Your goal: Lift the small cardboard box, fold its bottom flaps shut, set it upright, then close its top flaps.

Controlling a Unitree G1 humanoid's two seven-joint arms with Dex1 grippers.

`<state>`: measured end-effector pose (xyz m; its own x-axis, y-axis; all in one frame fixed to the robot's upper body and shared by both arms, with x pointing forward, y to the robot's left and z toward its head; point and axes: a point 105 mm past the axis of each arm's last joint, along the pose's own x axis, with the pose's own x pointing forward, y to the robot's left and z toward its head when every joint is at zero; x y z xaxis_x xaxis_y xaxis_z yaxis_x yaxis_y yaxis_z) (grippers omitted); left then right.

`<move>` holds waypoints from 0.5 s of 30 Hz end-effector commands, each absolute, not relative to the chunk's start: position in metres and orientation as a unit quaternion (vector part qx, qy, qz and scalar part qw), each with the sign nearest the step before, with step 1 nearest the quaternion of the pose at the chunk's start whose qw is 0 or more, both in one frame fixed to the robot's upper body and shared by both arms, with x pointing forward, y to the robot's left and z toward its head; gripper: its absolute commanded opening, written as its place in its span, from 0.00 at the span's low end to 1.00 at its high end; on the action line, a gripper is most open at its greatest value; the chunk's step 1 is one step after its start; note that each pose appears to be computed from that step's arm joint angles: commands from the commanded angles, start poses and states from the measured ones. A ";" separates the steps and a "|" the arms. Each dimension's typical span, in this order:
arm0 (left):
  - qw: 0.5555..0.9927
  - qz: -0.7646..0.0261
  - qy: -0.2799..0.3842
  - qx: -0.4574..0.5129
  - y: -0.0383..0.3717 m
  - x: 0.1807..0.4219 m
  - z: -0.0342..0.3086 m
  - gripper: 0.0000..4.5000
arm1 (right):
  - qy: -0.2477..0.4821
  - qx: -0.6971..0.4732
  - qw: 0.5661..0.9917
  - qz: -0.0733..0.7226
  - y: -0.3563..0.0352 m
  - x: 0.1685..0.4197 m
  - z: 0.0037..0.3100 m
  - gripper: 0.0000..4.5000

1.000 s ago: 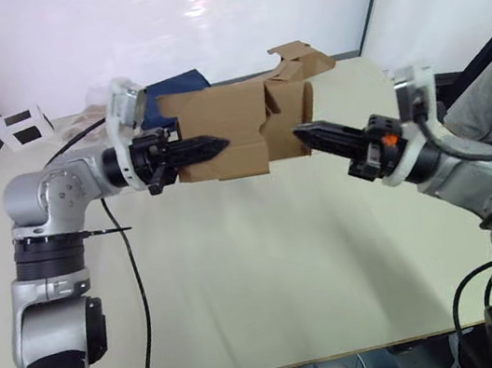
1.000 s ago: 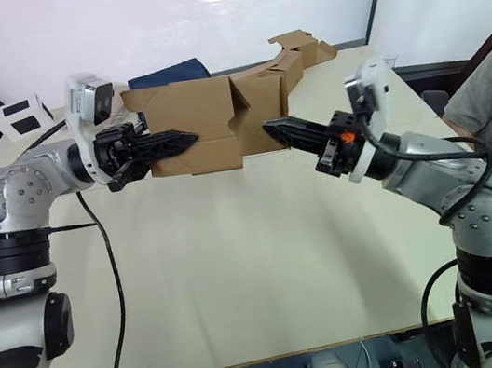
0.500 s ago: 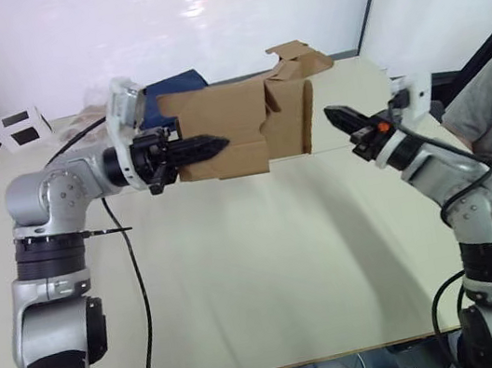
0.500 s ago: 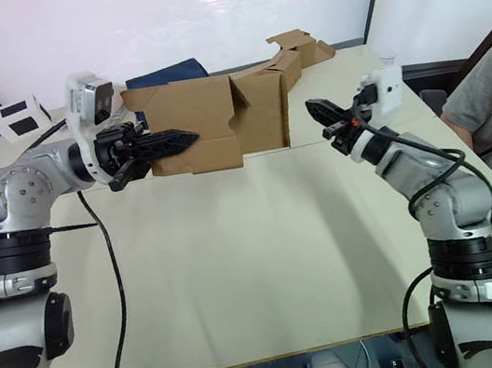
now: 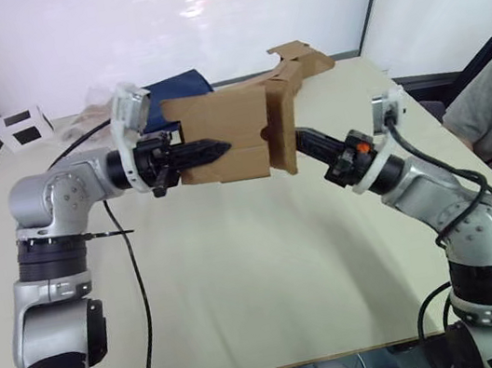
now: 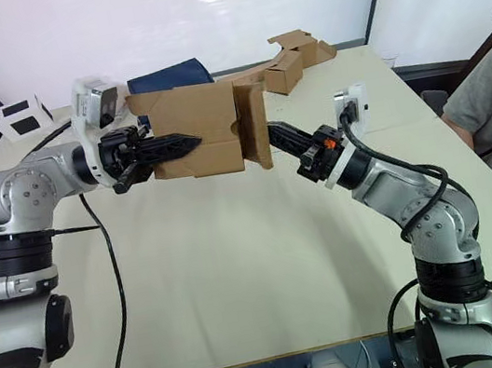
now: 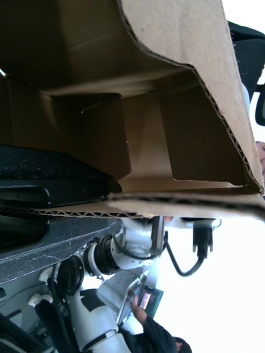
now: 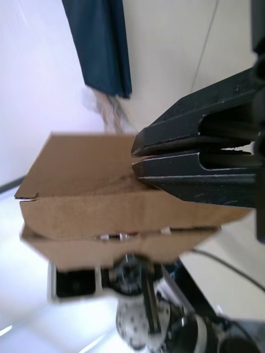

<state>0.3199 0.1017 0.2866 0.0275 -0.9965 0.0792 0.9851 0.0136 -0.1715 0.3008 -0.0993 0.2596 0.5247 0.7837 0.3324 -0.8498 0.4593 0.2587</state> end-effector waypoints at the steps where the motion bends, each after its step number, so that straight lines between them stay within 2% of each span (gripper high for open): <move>1: 0.712 -0.697 0.013 -0.082 0.104 0.319 0.294 0.00 | -0.096 0.210 0.836 0.498 -0.092 0.290 0.268 0.02; 8: 0.712 -0.697 0.011 -0.084 0.104 0.319 0.295 0.00 | -0.093 0.239 0.834 0.489 -0.084 0.296 0.262 0.02; 11: 0.714 -0.695 0.009 -0.085 0.105 0.320 0.296 0.00 | -0.088 0.251 0.835 0.482 -0.086 0.299 0.258 0.18; 14: 0.716 -0.692 0.006 -0.088 0.107 0.321 0.298 0.00 | -0.092 0.316 0.808 0.489 -0.088 0.297 0.262 0.46; 15: 0.717 -0.692 0.005 -0.088 0.107 0.321 0.298 0.00 | -0.090 0.331 0.799 0.494 -0.088 0.296 0.262 0.46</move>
